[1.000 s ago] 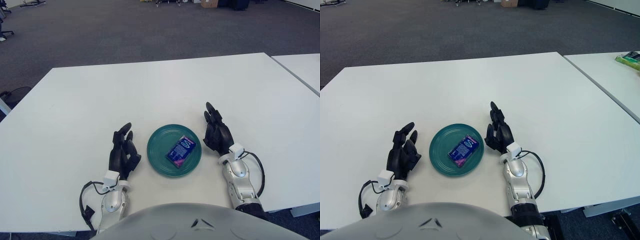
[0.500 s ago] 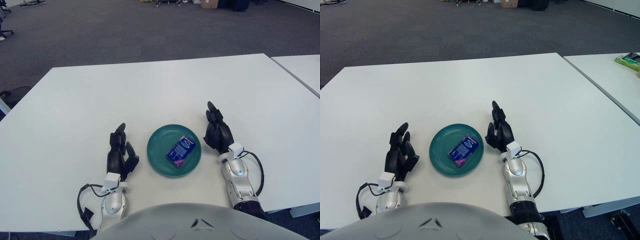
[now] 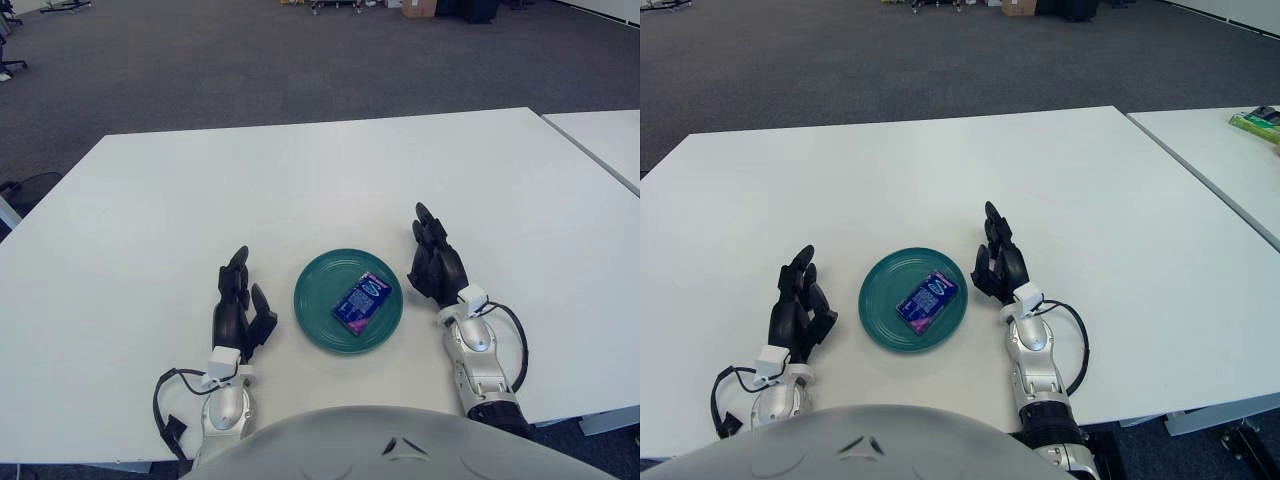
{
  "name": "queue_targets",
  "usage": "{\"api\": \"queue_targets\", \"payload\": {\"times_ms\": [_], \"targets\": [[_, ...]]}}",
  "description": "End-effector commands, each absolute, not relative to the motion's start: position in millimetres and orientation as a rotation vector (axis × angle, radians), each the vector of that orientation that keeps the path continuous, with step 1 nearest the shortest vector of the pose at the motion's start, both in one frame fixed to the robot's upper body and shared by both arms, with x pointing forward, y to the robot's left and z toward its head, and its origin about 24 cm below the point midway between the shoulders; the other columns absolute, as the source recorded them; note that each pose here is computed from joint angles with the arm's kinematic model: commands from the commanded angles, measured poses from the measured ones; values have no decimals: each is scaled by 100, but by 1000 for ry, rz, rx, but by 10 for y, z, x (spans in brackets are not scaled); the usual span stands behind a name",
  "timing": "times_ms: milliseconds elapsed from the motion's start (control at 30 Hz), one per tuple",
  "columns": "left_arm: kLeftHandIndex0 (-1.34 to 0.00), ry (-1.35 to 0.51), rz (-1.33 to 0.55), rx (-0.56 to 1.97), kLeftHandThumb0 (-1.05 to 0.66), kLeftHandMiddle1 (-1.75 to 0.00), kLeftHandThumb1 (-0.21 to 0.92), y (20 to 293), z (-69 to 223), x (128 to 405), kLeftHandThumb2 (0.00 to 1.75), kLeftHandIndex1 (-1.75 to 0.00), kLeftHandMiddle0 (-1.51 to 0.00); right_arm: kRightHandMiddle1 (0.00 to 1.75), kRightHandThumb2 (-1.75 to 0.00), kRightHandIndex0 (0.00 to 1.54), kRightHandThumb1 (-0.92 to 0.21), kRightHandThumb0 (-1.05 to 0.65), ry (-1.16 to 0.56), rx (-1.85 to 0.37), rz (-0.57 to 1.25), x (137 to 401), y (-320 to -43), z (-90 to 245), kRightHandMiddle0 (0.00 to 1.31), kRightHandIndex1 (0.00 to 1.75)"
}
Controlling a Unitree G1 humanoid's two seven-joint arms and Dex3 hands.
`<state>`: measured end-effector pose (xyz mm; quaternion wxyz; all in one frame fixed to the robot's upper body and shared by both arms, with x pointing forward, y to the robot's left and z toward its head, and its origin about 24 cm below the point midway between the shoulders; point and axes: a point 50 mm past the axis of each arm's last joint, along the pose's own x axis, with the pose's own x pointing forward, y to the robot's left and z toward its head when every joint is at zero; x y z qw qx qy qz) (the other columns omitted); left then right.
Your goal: Put the gum into the plate.
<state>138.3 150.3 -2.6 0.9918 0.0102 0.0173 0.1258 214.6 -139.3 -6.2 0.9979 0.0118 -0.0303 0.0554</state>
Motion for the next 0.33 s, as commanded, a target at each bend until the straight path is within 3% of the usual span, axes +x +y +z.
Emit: {"api": "queue_targets", "payload": {"times_ms": [0,300], "targets": [[0,64,236,25,-86,0,92,1510,-87,1372,100,-49,-17,10,-95,2,-92,-83,143,114,59,1816,-1322,-505,2,0],[0,61,226,18,-87,0,92,1480,-101,1399,99,-47,-16,14,-94,1,-92,-84,145,104,54,1810,-1359,-510,0,0]]}}
